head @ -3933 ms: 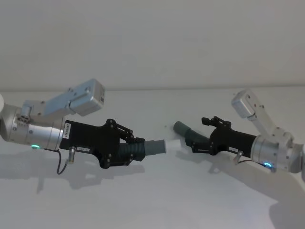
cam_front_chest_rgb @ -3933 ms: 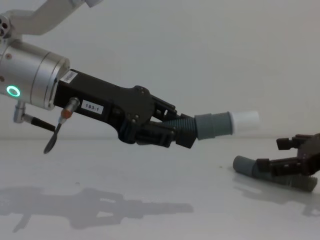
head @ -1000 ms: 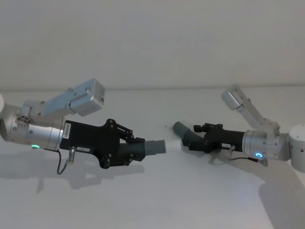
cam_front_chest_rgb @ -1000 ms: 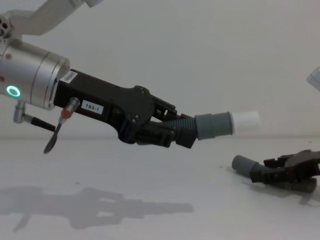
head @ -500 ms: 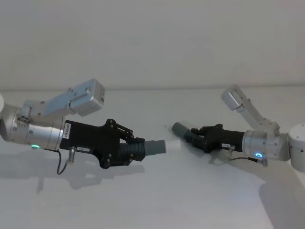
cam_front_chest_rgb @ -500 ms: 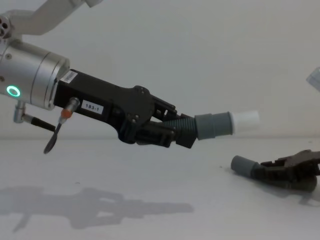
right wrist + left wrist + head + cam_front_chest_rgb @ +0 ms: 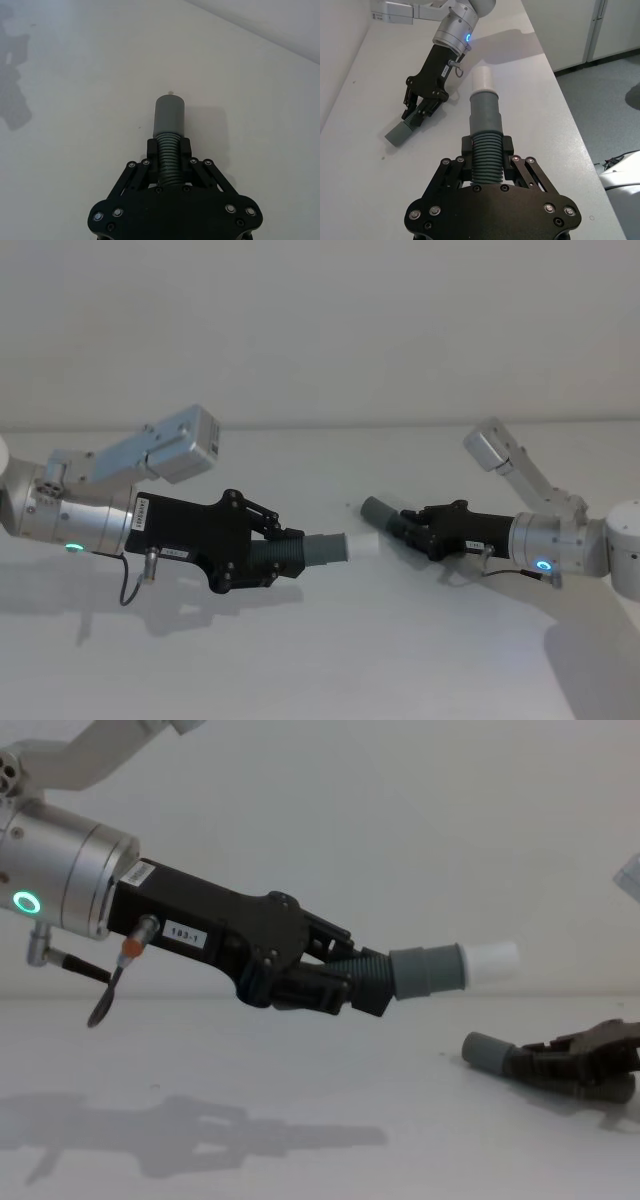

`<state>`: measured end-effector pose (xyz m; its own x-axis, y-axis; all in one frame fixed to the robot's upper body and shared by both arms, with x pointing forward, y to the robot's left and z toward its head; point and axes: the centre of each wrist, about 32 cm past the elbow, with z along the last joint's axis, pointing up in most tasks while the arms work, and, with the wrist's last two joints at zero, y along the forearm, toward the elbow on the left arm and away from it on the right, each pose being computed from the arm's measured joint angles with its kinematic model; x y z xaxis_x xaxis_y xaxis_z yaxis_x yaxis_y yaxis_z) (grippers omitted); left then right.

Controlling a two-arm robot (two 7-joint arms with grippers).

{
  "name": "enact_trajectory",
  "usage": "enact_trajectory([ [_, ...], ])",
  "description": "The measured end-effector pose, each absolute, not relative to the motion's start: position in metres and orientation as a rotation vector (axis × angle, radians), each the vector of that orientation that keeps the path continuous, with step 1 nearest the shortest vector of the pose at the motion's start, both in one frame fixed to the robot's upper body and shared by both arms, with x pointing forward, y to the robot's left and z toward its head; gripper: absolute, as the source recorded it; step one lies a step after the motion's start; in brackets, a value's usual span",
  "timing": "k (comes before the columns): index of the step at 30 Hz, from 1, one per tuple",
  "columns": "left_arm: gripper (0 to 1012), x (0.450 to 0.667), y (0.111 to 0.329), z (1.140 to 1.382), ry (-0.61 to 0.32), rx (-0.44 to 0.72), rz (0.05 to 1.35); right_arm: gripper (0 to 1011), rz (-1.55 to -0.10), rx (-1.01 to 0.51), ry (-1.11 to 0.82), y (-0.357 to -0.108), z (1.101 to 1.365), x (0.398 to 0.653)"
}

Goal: Use both hands to pick up one end of the pipe from the table, align the ends, and insert them.

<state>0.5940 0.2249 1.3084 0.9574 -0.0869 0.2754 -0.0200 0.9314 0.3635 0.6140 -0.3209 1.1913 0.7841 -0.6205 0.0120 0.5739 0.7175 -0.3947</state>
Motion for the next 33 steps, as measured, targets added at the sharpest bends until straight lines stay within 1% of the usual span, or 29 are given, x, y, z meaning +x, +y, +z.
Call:
enact_trajectory([
  [8, 301, 0.594, 0.225, 1.308, -0.293, 0.372, -0.035, 225, -0.637, -0.430, 0.072, -0.326, 1.202, 0.612],
  [15, 301, 0.594, 0.225, 1.308, -0.293, 0.372, -0.035, 225, -0.607, -0.493, -0.017, -0.337, 1.224, 0.603],
  [16, 301, 0.594, 0.225, 1.308, -0.293, 0.372, -0.035, 224, -0.607, -0.493, -0.017, -0.337, 1.224, 0.603],
  [21, 301, 0.594, 0.225, 1.308, -0.293, 0.372, -0.035, 223, -0.588, -0.548, -0.081, -0.347, 1.241, 0.593],
  [24, 301, 0.594, 0.225, 1.308, -0.293, 0.372, -0.035, 224, -0.571, -0.589, -0.133, -0.354, 1.256, 0.585],
  [27, 301, 0.594, 0.225, 1.308, -0.293, 0.372, -0.035, 224, -0.558, -0.616, -0.164, -0.358, 1.265, 0.581],
  [28, 301, 0.594, 0.225, 1.308, -0.293, 0.372, -0.035, 223, -0.547, -0.635, -0.188, -0.360, 1.272, 0.577],
  [33, 301, 0.594, 0.225, 1.308, -0.293, 0.372, -0.035, 225, -0.509, -0.679, -0.255, -0.365, 1.292, 0.568],
])
